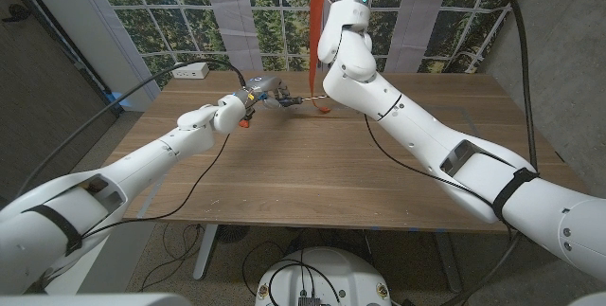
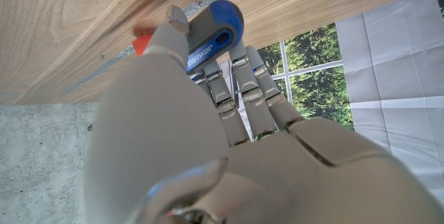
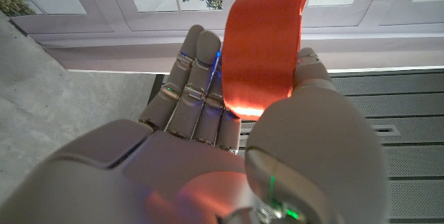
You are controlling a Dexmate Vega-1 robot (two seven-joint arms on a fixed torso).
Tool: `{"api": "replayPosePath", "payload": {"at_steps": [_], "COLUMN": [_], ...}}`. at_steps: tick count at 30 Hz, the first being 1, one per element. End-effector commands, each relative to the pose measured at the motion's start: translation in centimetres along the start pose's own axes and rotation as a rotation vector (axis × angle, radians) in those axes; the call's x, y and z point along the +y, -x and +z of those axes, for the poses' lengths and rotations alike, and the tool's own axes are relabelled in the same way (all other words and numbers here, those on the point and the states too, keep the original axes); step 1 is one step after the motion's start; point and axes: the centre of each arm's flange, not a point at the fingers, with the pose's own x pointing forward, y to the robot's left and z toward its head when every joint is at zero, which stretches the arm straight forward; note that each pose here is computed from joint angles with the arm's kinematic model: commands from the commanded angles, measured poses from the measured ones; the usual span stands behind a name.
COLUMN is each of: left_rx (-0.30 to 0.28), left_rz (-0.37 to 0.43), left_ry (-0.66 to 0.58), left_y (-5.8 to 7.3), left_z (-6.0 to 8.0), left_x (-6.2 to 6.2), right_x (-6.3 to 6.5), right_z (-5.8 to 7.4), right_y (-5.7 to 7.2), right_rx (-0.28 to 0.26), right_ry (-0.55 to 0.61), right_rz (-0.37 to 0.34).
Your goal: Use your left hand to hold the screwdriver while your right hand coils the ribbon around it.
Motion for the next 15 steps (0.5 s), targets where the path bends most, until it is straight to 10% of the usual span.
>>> {"api": "replayPosePath", "payload": {"at_steps": [1,15], "left_rx": [-0.009,0.064], "left_rz": [-0.002,0.090], "left_ry": [-0.006,0.011], "left_y": [-1.0,-2.3], "left_z": [0.3,1.8], "left_x": [0.0,0.6], "right_x": [-1.3,-2.7], "right_z": [-1.5,-0.5], "right_y": [1.5,3.3], "right_rx": [0.040,-0.024], "right_ry": [0.036,0.082], "right_rz": [-0.007,-0.022]}}
